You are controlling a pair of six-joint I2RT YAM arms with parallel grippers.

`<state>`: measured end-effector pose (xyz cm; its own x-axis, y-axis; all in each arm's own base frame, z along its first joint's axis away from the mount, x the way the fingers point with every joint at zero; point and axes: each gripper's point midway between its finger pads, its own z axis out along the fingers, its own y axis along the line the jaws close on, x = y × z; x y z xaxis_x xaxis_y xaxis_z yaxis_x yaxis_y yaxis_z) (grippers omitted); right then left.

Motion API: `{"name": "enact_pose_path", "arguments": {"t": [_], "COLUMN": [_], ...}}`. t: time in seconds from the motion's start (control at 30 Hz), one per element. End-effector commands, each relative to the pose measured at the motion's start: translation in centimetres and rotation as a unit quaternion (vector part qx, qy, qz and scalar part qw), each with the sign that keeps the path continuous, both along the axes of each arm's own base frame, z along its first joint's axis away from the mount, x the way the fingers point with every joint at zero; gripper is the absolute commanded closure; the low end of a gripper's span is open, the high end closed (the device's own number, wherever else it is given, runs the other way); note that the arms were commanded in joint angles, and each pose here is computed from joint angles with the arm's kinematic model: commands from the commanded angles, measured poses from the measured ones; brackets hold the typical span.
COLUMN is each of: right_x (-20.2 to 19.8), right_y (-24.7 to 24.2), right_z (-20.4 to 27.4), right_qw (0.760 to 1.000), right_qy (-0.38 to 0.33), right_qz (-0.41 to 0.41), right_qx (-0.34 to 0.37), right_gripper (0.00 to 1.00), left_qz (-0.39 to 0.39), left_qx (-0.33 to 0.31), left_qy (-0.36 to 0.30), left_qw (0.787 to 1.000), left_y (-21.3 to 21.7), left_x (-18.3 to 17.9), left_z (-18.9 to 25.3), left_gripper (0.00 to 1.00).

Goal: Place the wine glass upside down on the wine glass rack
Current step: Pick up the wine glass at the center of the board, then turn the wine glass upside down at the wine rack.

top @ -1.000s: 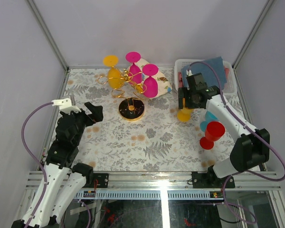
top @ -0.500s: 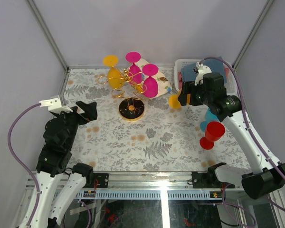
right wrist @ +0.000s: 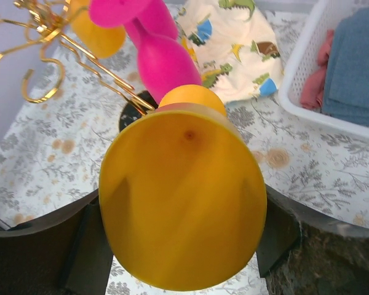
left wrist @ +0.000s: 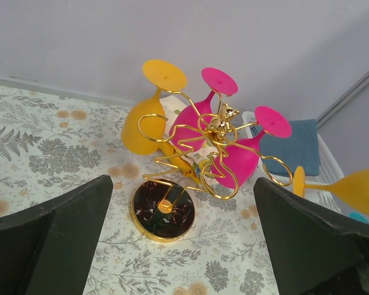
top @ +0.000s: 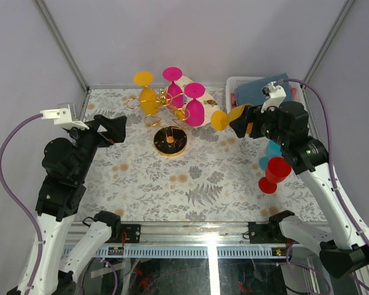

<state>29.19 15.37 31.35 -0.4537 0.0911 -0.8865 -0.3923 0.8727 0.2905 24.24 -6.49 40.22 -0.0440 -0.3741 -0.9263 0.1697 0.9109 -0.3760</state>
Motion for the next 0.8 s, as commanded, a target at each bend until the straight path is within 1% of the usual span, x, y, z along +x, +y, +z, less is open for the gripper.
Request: {"name": "enact_pose_path", "arguments": {"t": [0.0, 0.33, 0.53, 0.63, 0.77], "right_x": [-0.6, -1.7, -2.3, -2.5, -3.0], "right_y": [1.2, 2.5, 2.8, 2.9, 3.3], "right_z": [5.2, 9.2, 11.1, 11.8, 12.4], "right_qw": [0.994, 0.979, 0.967, 0.963, 0.958], "right_qy": [-0.08, -0.146, -0.178, -0.187, -0.196], "right_qz": [0.026, 0.059, 0.072, 0.077, 0.091], "right_qx": [0.063, 0.133, 0.165, 0.176, 0.19], "right_gripper": [0.2, 0.21, 0.22, 0.22, 0.22], "left_qz": [-0.029, -0.051, -0.09, -0.111, -0.151], "left_qx": [-0.001, 0.005, 0.0, 0.014, 0.039], "left_qy": [-0.003, -0.023, -0.025, -0.017, -0.015], "left_qw": [1.0, 0.998, 0.996, 0.994, 0.988], "left_y": [-1.1, -2.1, -4.5, -7.5, -13.0], "left_x": [0.2, 1.2, 2.4, 2.6, 1.8], "left_z": [0.9, 2.9, 3.8, 3.3, 2.7], "left_gripper": [0.03, 0.04, 0.07, 0.07, 0.06]}}
